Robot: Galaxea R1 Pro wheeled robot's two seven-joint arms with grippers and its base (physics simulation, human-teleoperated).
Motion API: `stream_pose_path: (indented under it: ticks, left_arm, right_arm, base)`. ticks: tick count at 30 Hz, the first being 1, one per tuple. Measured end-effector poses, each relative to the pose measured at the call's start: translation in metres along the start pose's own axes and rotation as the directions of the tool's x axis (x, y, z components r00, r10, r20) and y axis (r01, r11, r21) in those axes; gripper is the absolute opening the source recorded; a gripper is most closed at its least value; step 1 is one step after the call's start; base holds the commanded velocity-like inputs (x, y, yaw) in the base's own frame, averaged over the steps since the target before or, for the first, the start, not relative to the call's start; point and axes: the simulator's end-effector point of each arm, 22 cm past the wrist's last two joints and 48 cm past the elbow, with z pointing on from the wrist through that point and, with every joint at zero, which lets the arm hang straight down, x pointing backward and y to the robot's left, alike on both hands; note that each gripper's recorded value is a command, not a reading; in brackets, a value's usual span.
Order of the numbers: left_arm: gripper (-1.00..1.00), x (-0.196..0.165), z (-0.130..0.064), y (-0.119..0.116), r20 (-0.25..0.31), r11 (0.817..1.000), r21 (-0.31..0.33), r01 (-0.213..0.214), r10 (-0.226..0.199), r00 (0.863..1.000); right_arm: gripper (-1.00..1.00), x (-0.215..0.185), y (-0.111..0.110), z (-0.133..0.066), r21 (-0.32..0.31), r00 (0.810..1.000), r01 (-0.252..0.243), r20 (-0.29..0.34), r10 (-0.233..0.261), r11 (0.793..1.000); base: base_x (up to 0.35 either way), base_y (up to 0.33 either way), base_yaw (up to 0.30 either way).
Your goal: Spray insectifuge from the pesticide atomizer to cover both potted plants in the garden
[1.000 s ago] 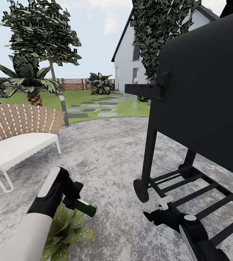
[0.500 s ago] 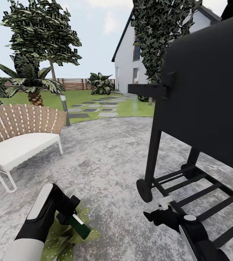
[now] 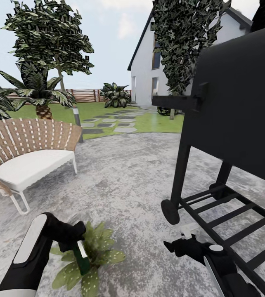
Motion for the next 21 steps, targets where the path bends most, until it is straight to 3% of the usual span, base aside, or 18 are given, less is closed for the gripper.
stream_pose_path:
  ticks: [1,2,4,9,11,13,14,15,16,18,19,20,21]
  left_arm:
    - [-1.00,-0.008,-0.004,0.010,0.010,1.000,-0.008,-0.004,0.004,1.000]
    - [-1.00,-0.023,-0.016,0.017,0.045,0.999,-0.012,-0.038,0.038,0.998]
    - [-1.00,-0.029,-0.021,0.010,0.057,0.998,0.037,-0.047,0.045,0.997]
    - [-1.00,-0.048,-0.029,0.032,0.087,0.997,-0.006,-0.074,0.074,0.993]
    - [-1.00,-0.057,-0.033,0.045,0.097,0.990,-0.047,-0.131,0.135,0.986]
    - [-1.00,-0.046,-0.026,0.045,0.066,0.969,-0.043,-0.244,0.247,0.967]
    - [-1.00,-0.034,-0.021,0.042,0.037,0.948,-0.025,-0.318,0.318,0.947]
    - [-1.00,-0.013,-0.013,0.041,-0.011,0.914,0.012,-0.405,0.405,0.914]
    - [-1.00,0.005,-0.006,0.043,-0.051,0.886,0.040,-0.463,0.464,0.884]
    - [-1.00,0.023,0.011,0.059,-0.092,0.827,0.025,-0.561,0.561,0.823]
    - [-1.00,0.029,0.024,0.074,-0.107,0.773,-0.008,-0.635,0.631,0.769]
    - [-1.00,0.033,0.052,0.086,-0.057,0.716,-0.004,-0.698,0.696,0.715]
    - [-1.00,0.031,0.069,0.094,-0.009,0.672,0.017,-0.740,0.740,0.672]
  right_arm:
    - [1.00,0.000,0.000,0.000,0.000,1.000,0.000,-0.001,0.000,1.000]
    - [1.00,0.000,-0.001,0.000,0.001,1.000,0.001,0.000,-0.001,1.000]
    - [1.00,0.000,-0.001,0.000,0.002,1.000,0.001,0.000,-0.001,1.000]
    - [1.00,0.000,-0.001,0.000,0.002,1.000,0.001,0.000,-0.001,1.000]
    - [1.00,0.000,-0.001,0.000,0.002,1.000,0.001,-0.001,-0.001,1.000]
    - [1.00,0.000,-0.001,0.000,0.002,1.000,0.001,-0.002,-0.001,1.000]
    - [1.00,0.000,-0.001,0.000,0.002,1.000,0.001,-0.002,-0.001,1.000]
    - [1.00,0.000,-0.002,0.000,0.003,1.000,0.001,-0.002,-0.001,1.000]
    - [1.00,0.000,-0.002,0.000,0.004,1.000,0.002,-0.002,-0.002,1.000]
    - [1.00,-0.001,-0.004,-0.001,0.007,1.000,0.002,0.002,-0.002,1.000]
    - [1.00,-0.002,-0.007,-0.002,0.012,1.000,0.000,0.007,0.000,1.000]
    - [1.00,-0.003,-0.014,-0.004,0.024,1.000,-0.010,0.015,0.009,1.000]
    - [1.00,-0.003,-0.017,-0.004,0.027,1.000,-0.015,0.016,0.015,1.000]
  base:
    - [0.000,0.338,0.000]
    - [0.000,0.338,0.000]
    - [0.000,0.338,0.000]
    - [0.008,0.338,0.000]
    - [0.150,0.309,0.000]
    - [0.224,0.266,0.000]
    - [0.260,0.242,0.000]
    - [0.267,0.236,0.000]
    - [0.271,0.233,0.000]
    - [0.274,0.231,0.000]
    - [0.278,0.174,0.000]
    - [0.139,0.071,0.000]
    - [0.023,0.012,0.000]
